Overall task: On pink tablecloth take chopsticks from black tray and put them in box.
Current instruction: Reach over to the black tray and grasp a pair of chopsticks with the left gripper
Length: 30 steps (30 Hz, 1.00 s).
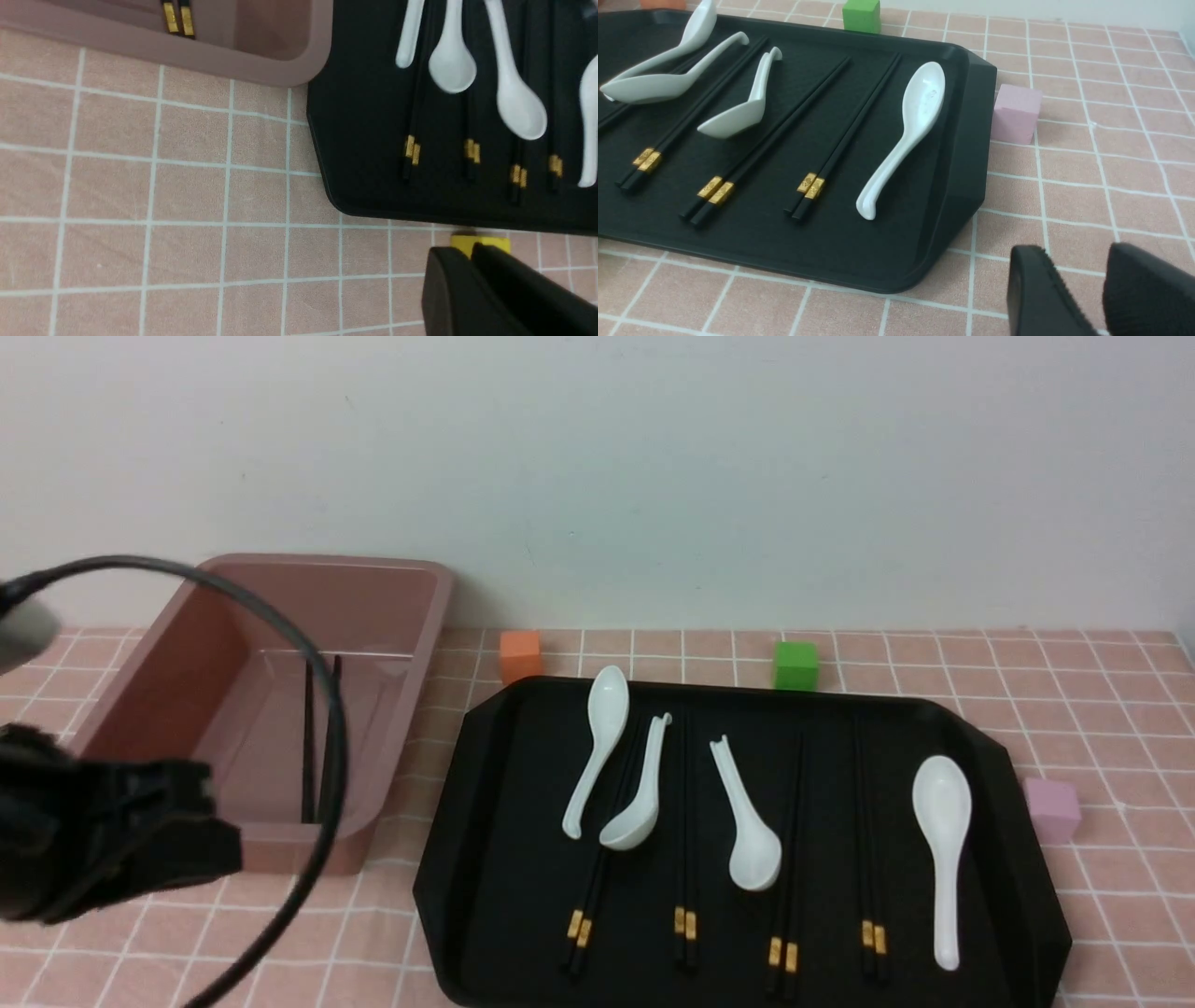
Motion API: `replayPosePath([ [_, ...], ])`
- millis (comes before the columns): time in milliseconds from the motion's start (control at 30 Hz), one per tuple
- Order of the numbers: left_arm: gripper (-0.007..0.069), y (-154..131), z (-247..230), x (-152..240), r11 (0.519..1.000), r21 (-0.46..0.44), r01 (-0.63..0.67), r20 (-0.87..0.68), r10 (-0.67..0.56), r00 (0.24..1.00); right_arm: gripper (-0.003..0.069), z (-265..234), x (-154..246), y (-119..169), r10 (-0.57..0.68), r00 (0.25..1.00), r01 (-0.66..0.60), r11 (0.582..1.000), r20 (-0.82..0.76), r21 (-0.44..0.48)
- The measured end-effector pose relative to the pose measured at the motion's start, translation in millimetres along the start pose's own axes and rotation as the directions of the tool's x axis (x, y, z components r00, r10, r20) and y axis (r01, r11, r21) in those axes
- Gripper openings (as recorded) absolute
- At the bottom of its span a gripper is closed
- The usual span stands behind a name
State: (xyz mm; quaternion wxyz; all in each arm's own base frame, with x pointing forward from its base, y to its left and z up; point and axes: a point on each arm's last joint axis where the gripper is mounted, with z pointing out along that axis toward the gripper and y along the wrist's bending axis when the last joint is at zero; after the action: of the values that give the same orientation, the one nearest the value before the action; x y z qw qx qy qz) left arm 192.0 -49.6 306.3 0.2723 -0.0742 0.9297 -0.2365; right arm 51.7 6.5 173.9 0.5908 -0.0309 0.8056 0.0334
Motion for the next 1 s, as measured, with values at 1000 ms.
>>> replayPosePath([
  [1000, 0.0171, -129, 220, 5, 0.817, -0.056, -0.574, -0.456, 0.49, 0.743, 0.024, 0, 0, 0, 0.0, 1.0, 0.0, 1.0, 0.0, 0.0],
])
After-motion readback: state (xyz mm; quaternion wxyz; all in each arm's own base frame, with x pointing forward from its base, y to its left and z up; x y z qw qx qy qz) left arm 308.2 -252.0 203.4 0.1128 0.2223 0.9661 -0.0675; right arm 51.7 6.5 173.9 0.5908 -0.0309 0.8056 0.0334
